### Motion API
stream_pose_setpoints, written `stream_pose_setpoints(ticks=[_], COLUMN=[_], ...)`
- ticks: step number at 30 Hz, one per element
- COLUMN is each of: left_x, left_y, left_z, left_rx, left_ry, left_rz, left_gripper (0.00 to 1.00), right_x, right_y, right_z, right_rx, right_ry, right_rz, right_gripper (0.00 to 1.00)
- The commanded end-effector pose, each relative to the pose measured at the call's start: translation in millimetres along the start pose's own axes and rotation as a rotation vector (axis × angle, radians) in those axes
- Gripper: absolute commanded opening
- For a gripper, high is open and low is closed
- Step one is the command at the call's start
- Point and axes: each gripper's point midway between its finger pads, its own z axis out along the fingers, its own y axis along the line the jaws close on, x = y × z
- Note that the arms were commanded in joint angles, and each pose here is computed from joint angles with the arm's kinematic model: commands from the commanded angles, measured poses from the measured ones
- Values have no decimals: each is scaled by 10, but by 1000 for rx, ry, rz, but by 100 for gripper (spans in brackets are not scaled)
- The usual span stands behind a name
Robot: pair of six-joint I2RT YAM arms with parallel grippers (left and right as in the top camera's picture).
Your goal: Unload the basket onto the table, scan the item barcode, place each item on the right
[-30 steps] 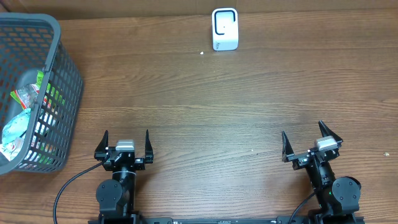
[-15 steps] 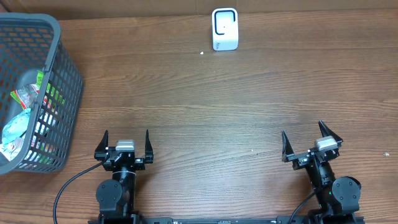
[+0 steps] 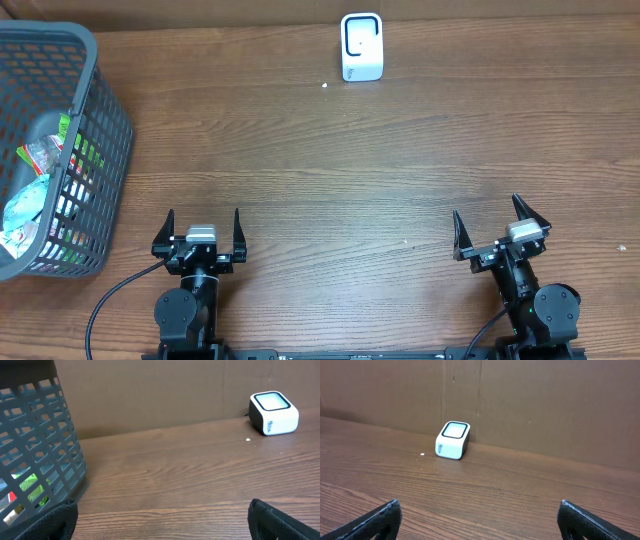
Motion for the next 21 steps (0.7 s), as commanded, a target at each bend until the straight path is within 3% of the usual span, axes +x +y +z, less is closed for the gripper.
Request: stream_pose_setpoints(ticks=[1,13,21], left_x=[-15,-31,-393], left_y=[-16,-11,-270], left_z=[-4,-4,-94], left_rx=[6,4,177], left_ry=[-11,-18,-108], left_rz=[-6,-7,-46], left_gripper=[100,100,100], right_x=[17,18,18], right_y=[-9,-9,-9], right_z=[0,0,0], right_rx=[3,3,3], right_ry=[-5,-4,-4], right_rz=[0,0,0], right_gripper=[100,100,100])
